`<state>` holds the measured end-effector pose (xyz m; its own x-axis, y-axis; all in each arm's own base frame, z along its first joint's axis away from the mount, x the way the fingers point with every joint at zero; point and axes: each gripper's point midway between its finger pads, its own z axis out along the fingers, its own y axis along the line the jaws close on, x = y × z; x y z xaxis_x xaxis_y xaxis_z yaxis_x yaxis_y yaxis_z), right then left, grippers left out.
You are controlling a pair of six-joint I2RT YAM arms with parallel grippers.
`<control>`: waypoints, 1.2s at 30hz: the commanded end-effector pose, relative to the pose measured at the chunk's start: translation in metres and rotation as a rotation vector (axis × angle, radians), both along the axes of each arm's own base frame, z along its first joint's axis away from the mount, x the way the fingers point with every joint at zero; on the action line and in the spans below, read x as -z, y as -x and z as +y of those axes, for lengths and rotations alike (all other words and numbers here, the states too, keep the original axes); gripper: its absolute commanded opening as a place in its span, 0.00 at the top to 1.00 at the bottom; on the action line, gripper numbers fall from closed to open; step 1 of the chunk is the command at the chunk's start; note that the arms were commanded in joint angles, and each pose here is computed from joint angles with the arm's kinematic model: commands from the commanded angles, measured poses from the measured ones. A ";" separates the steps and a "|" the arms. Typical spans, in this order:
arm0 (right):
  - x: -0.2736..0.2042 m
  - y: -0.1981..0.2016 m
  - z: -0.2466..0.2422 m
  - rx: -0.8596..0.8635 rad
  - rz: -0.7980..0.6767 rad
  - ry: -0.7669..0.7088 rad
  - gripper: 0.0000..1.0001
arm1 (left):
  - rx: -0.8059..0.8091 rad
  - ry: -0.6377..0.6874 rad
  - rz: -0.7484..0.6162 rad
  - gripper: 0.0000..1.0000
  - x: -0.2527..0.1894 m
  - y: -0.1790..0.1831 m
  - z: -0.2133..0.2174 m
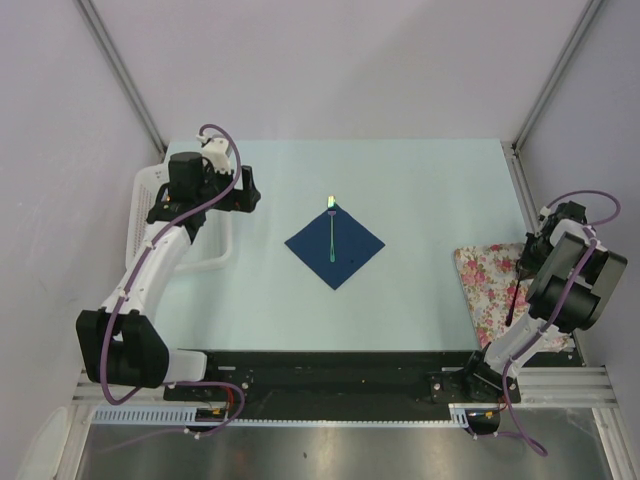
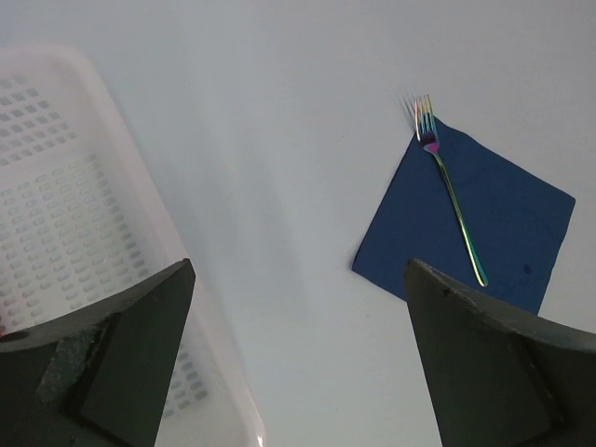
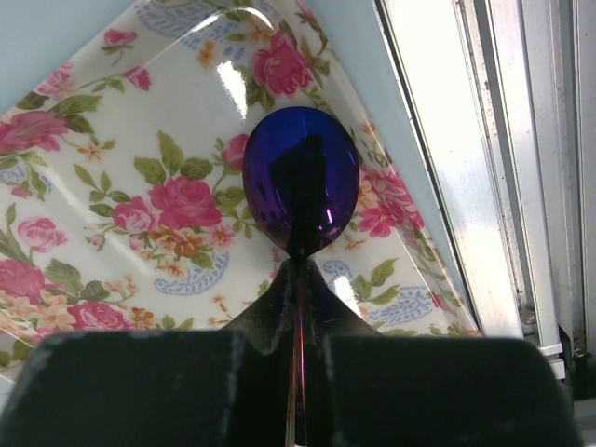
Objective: Place the utensils on the paper napkin and roll it up
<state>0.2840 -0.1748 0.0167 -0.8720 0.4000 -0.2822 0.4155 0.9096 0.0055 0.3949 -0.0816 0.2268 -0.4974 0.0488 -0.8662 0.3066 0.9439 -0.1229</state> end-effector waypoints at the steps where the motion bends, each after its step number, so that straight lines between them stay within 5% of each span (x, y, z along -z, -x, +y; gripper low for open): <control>1: 0.020 0.016 0.032 -0.027 0.063 -0.118 1.00 | 0.029 0.006 -0.086 0.00 -0.029 -0.010 -0.006; 21: -0.088 -0.011 0.064 -0.203 -0.210 -0.162 1.00 | 0.200 0.066 -0.155 0.00 -0.046 -0.005 -0.035; 29: -0.158 -0.050 0.148 -0.476 -0.425 -0.344 1.00 | 0.599 0.175 -0.303 0.00 -0.074 0.034 -0.087; 36: -0.209 -0.056 0.262 -0.802 -0.508 -0.589 1.00 | 0.831 0.087 -0.503 0.00 -0.090 0.061 -0.115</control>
